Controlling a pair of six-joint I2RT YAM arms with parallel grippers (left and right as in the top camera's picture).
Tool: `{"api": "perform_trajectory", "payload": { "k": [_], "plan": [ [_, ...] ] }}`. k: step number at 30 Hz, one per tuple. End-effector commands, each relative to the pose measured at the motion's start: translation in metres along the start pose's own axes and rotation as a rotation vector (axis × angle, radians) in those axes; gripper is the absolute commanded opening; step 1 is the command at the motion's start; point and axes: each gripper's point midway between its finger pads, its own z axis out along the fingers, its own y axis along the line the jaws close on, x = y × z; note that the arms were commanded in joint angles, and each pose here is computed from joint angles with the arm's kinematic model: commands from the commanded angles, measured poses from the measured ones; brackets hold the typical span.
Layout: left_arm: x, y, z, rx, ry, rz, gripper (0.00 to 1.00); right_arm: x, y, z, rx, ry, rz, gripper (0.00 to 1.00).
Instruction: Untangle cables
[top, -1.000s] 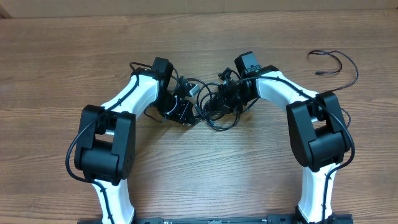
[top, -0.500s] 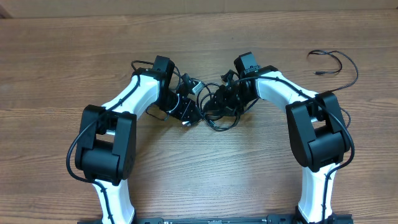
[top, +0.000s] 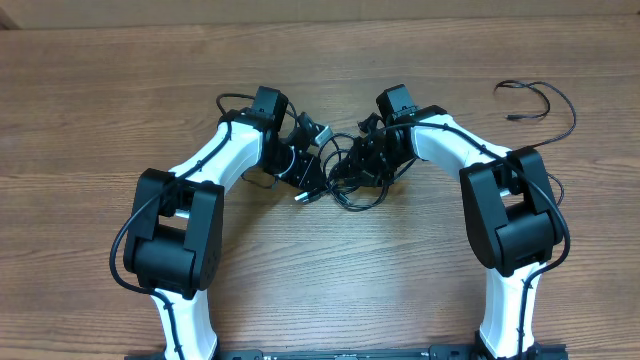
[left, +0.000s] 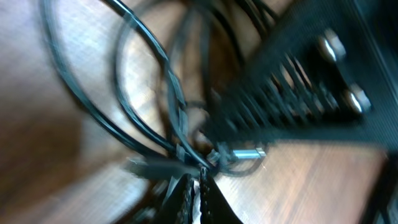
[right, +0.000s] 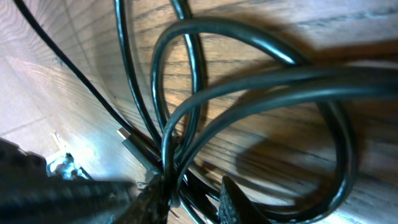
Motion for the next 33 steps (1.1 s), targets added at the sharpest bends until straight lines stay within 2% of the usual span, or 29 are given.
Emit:
{"api": "perform_trajectory", "payload": {
  "k": [1,3,4,7,12,15,18,21,23,26,30,33],
  "plan": [
    [-0.007,0.016,-0.001,-0.093,-0.027,-0.113,0.07,0.002,0.0,0.001,0.009,0.006,-0.002,0.27],
    [-0.014,0.018,-0.001,-0.102,-0.054,-0.12,0.1,0.005,-0.001,0.001,0.014,0.019,0.01,0.27],
    [-0.016,0.019,-0.001,-0.102,-0.061,-0.12,0.13,0.007,0.0,0.0,0.009,0.027,0.014,0.22],
    [-0.016,0.019,-0.001,-0.102,-0.063,-0.131,0.17,0.007,0.008,-0.009,0.005,0.02,-0.027,0.25],
    [-0.02,0.02,0.002,-0.097,-0.076,-0.138,0.15,0.005,0.019,-0.024,0.031,0.007,-0.048,0.29],
    [-0.024,0.015,0.007,-0.043,-0.092,-0.147,0.14,0.009,0.02,-0.02,0.044,0.016,-0.052,0.3],
    [-0.022,0.018,0.016,-0.018,-0.083,-0.174,0.13,0.013,0.011,-0.015,0.127,0.011,-0.052,0.33],
    [-0.017,0.022,0.023,-0.018,-0.065,-0.19,0.1,0.02,0.007,-0.011,0.181,0.022,-0.054,0.32],
    [-0.016,0.024,0.024,-0.021,-0.062,-0.193,0.09,0.023,0.004,-0.008,0.214,0.021,-0.057,0.25],
    [-0.019,0.024,0.024,-0.023,-0.071,-0.186,0.08,0.021,-0.002,-0.009,0.26,0.0,-0.028,0.25],
    [-0.021,0.035,0.023,-0.086,-0.083,-0.179,0.06,0.018,0.015,-0.019,0.228,0.001,-0.022,0.25],
    [-0.02,0.045,0.022,-0.142,-0.084,-0.209,0.05,0.017,0.019,-0.03,0.27,-0.007,-0.016,0.26]
  ]
}}
